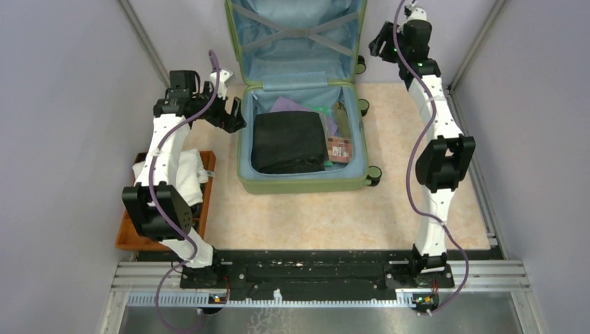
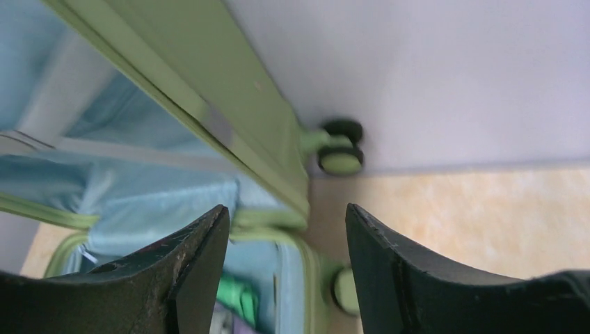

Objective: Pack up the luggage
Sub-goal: Close the luggage at the corner of the board.

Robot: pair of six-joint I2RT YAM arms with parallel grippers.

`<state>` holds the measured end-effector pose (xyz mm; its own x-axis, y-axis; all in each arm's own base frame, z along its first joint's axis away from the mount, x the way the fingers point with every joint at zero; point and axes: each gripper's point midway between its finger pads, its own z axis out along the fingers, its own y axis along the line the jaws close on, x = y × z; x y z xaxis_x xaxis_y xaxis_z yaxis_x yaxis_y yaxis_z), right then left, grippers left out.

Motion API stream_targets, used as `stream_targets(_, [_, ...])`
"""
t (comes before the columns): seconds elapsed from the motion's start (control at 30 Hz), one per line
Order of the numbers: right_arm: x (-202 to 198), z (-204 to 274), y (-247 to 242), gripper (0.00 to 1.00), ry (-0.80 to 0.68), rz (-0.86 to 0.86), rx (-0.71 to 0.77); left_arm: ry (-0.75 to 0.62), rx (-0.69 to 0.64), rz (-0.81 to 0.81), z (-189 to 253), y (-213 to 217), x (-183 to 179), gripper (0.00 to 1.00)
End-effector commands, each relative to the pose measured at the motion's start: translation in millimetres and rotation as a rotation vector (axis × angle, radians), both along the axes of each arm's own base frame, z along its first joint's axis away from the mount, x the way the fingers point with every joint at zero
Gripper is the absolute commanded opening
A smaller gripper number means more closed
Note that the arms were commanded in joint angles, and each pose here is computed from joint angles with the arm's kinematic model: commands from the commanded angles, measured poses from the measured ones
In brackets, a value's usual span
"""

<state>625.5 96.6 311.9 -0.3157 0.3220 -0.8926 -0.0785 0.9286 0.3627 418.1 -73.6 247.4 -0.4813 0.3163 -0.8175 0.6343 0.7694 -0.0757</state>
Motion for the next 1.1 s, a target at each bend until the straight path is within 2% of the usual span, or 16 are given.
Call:
stream_targets(0.0, [24.6,65.6,41.5,0.62,-0.325,0.193,-0.039,0.009,-0.019,0.03,2.1,8.3,12.5,0.98])
stream_targets(0.17, [28.8,56.7,62.1,0.64,-0.39,0.331,-0.024,0.054,-0.029,0.036,-10.8,8.9,11.9,0.98])
stream_targets(0.27, [38.9,47.3,60.9,0.65,-0.414,0.31,-0.008,0.068,-0.024,0.043,-16.4,10.4,10.6,0.98])
stream_targets(0.37, [49.0,47.7,61.6,0.61,-0.457,0.296,0.015,0.077,-0.015,0.051,-20.2,12.4,9.0,0.98])
stream_targets(0.57, [57.0,62.1,67.1,0.45,-0.584,0.293,0.109,0.093,-0.004,0.081,-22.1,18.9,6.6,0.98])
stream_targets(0.7, [47.1,78.8,80.0,0.3,-0.642,0.336,0.14,0.095,-0.012,0.114,-19.0,27.5,2.5,0.98])
stream_targets(0.83, [27.2,93.4,95.2,0.1,-0.668,0.379,0.086,0.086,-0.008,0.168,-15.6,40.8,-1.7,0.98])
stream_targets(0.97, [-1.9,104.4,100.9,0.0,-0.697,0.381,0.042,0.07,0.013,0.239,-12.7,56.9,-5.7,0.98])
stream_targets(1.07, [-17.3,93.5,99.3,0.0,-0.668,0.378,0.052,0.043,0.034,0.282,-6.6,67.1,-8.1,0.98])
